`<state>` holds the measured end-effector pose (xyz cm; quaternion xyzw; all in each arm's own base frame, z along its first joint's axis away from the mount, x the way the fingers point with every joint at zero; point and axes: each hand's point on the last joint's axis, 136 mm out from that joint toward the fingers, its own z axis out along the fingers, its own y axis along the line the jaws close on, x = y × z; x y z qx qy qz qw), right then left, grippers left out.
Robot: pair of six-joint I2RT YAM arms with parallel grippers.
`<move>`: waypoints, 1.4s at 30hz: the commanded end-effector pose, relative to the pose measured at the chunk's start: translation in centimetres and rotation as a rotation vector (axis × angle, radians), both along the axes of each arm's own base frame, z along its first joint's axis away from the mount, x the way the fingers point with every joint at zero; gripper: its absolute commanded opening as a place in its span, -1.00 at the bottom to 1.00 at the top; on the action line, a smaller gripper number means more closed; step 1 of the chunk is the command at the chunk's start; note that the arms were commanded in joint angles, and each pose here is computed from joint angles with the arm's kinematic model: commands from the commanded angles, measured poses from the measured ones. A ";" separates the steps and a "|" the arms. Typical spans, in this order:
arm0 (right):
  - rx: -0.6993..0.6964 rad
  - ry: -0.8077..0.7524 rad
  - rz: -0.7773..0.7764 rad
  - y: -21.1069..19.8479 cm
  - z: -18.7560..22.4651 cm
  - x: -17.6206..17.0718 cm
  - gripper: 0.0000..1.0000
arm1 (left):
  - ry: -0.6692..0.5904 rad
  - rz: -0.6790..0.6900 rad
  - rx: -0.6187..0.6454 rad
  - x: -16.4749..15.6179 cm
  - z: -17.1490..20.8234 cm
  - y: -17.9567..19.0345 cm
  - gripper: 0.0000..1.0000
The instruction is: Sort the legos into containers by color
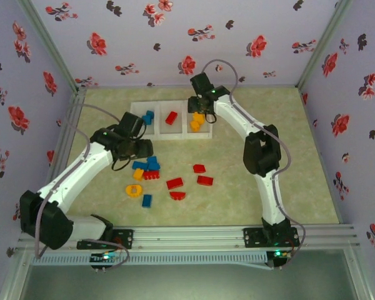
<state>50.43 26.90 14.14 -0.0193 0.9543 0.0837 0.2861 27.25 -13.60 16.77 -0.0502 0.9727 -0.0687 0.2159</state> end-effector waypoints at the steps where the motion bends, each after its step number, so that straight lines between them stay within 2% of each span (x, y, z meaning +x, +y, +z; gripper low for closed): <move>1: -0.007 0.009 0.018 -0.6 1.6 -0.7 0.36 | 0.059 0.057 0.019 -2.4 -1.1 1.4 0.44; 8: 0.060 -0.005 0.024 -1.1 3.2 -3.5 0.40 | 0.126 0.111 0.020 -6.0 -3.0 2.3 0.48; 17: 0.115 -0.022 0.027 -2.0 4.6 -8.0 0.45 | 0.227 0.156 0.042 -10.5 -6.8 3.5 0.66; 26: 0.113 -0.006 0.002 -3.0 3.9 -10.7 0.49 | 0.303 0.115 0.064 -10.9 -10.4 3.2 0.83; 33: 0.103 0.000 -0.017 -4.0 3.6 -11.8 0.51 | 0.316 0.097 0.021 -9.4 -11.4 3.0 0.86; 39: 0.096 -0.006 -0.034 -4.8 3.6 -12.4 0.53 | 0.366 0.097 0.043 -9.5 -12.2 3.8 0.82; 42: 0.092 -0.003 -0.043 -5.1 3.5 -12.7 0.53 | 0.389 0.073 0.061 -9.5 -12.6 4.0 0.70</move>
